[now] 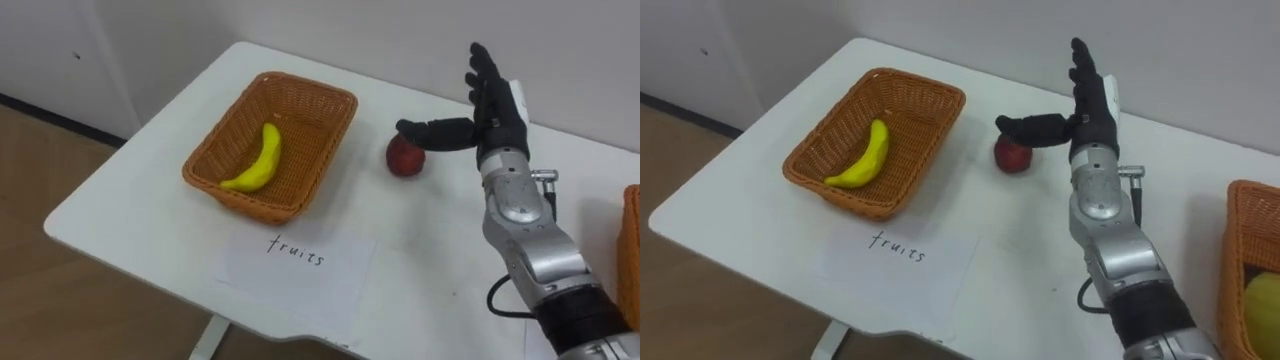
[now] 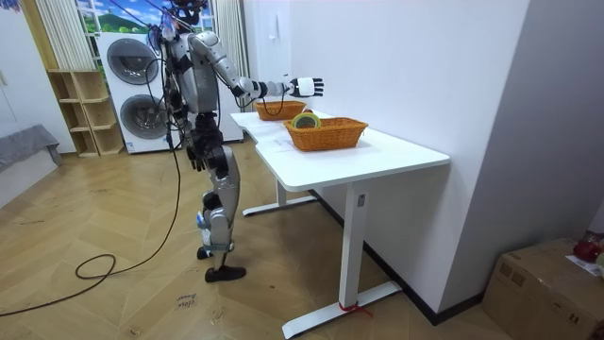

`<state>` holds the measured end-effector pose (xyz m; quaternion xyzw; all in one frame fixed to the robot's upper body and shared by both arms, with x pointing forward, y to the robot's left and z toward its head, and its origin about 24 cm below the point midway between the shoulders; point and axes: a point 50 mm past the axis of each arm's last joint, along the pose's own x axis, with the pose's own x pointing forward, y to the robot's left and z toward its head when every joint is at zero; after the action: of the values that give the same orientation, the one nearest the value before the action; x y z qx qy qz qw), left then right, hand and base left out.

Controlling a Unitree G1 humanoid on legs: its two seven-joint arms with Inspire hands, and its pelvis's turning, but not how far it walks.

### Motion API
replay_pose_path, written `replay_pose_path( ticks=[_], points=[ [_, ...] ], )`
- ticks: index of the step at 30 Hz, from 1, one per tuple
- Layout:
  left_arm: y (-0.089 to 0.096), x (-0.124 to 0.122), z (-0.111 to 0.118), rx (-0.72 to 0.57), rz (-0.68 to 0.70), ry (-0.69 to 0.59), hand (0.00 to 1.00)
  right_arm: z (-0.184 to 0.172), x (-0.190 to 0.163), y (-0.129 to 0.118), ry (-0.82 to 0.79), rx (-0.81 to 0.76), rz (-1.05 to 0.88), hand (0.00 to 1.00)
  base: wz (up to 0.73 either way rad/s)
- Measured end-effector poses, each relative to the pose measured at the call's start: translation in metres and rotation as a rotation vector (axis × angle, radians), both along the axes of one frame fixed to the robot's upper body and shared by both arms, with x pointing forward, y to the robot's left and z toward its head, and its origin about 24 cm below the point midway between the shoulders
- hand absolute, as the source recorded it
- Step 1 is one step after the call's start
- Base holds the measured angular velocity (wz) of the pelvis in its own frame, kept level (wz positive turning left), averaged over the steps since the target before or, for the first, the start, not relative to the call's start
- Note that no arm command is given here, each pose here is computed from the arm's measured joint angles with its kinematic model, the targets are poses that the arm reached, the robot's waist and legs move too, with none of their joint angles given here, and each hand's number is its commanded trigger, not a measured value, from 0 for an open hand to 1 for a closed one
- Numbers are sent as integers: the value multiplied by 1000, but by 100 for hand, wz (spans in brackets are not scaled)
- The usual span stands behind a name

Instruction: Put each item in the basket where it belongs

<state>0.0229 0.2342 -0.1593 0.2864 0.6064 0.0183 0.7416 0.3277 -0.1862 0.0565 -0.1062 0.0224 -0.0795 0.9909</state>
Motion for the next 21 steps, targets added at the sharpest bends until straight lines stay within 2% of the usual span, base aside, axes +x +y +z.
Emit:
replay_pose_path(
  ticks=[7,21],
  points=[
    [0,13,1,-9,17,-35,0,-18,-2,-9,80,-13,-37,0,-2],
    [0,8,1,11,43,-44,0,-21,-3,-10,90,-3,-42,0,0]
  ],
)
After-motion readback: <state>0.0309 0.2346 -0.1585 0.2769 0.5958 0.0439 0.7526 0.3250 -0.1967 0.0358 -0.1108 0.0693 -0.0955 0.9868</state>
